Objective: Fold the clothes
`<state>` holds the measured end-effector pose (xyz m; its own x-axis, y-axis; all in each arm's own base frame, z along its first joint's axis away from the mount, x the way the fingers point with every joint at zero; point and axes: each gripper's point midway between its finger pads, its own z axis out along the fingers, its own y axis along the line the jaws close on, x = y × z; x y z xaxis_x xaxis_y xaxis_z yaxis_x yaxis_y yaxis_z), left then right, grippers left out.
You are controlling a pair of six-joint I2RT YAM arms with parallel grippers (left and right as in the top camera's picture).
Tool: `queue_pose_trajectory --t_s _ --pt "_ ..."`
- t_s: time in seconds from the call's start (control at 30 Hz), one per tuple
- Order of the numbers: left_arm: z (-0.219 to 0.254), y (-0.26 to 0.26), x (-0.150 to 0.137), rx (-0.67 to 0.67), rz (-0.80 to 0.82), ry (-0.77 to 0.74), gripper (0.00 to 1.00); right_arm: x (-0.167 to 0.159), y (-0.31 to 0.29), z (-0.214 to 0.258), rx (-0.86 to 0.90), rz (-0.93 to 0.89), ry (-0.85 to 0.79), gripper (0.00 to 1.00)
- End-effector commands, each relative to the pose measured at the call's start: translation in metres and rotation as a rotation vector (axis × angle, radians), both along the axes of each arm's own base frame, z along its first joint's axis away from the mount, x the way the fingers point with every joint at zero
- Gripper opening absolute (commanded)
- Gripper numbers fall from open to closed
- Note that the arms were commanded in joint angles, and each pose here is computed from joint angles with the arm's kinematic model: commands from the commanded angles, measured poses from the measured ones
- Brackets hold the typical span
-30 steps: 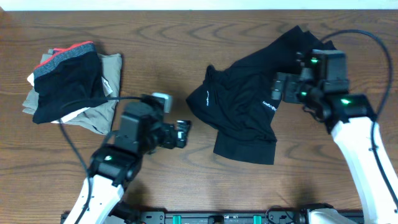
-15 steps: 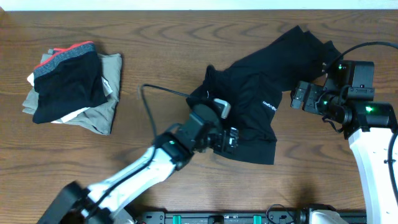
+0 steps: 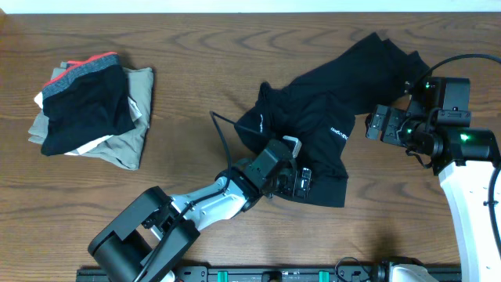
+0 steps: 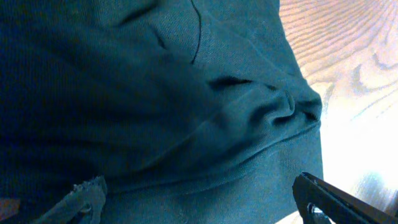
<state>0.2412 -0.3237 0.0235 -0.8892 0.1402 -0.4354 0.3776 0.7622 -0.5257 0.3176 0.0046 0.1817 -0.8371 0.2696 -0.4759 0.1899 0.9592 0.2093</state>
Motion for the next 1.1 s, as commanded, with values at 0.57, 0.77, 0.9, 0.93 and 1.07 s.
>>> queue_pose_trajectory --t_s 0.57,0.77,0.9,0.93,1.07 --pt "-0.051 0.203 0.058 0.207 0.481 0.319 0.98 -0.004 -0.004 0.003 -0.019 -0.001 0.007 0.99" --pt "-0.022 0.227 0.093 0.036 0.525 0.234 0.98 -0.005 -0.004 -0.006 -0.017 -0.001 0.045 0.99" --pt "0.029 0.217 0.113 -0.133 0.441 0.099 0.98 -0.004 -0.004 -0.014 -0.016 -0.001 0.072 0.99" --pt "0.044 0.213 0.116 -0.155 0.417 0.058 0.98 -0.003 -0.004 -0.016 -0.015 -0.001 0.078 0.99" --pt "0.1 0.196 0.116 -0.186 0.331 -0.119 0.98 -0.001 -0.004 -0.02 -0.015 -0.001 0.088 0.99"
